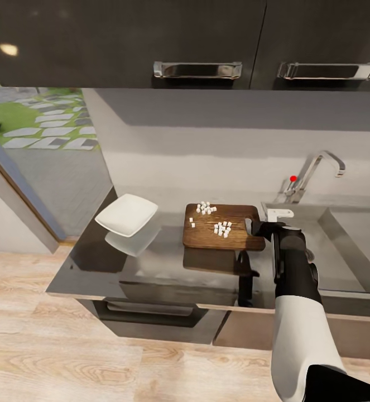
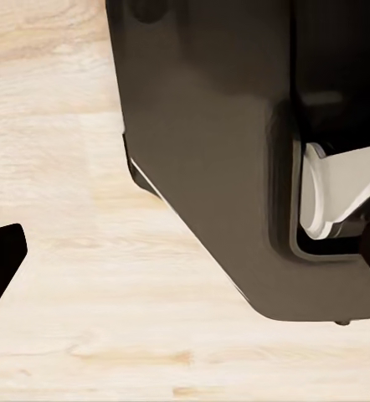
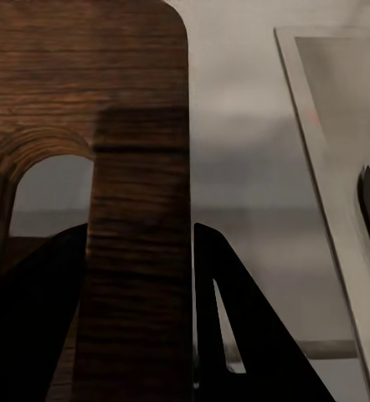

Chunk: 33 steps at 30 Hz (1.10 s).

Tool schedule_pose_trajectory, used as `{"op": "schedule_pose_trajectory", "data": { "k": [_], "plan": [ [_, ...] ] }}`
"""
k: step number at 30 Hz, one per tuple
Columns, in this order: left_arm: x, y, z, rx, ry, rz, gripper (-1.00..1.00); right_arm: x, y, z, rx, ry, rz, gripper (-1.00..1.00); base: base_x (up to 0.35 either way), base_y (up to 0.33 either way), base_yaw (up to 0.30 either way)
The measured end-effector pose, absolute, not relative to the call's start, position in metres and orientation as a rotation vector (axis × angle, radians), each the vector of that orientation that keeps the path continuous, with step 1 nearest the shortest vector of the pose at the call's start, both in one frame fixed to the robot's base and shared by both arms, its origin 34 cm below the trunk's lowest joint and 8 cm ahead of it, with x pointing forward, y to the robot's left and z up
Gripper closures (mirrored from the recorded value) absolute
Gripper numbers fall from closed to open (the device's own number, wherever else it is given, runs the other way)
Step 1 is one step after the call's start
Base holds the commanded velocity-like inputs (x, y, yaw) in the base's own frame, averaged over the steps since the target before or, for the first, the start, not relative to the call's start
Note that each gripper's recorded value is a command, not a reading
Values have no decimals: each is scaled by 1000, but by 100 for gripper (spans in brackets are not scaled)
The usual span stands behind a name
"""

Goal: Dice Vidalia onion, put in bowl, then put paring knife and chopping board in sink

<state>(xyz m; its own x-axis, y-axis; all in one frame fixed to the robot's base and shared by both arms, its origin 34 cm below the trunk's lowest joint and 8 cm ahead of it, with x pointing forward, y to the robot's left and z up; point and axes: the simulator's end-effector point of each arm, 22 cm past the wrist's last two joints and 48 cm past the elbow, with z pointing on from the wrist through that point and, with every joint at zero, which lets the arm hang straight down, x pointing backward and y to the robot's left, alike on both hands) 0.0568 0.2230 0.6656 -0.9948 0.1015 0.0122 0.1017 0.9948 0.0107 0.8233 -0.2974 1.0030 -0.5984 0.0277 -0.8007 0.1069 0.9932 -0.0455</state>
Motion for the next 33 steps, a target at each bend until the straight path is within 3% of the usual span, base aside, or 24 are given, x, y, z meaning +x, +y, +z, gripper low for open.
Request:
{"op": "schedule_pose_trajectory", "data": {
  "k": [24, 33],
  "plan": [
    [59, 226, 665, -136, -3142, -21, -100, 823, -296, 1012, 92, 2199, -103, 100, 0, 3, 0],
    [59, 226, 665, -134, -3142, -22, -100, 823, -296, 1012, 91, 2200, -103, 100, 0, 242, 0]
  ]
}}
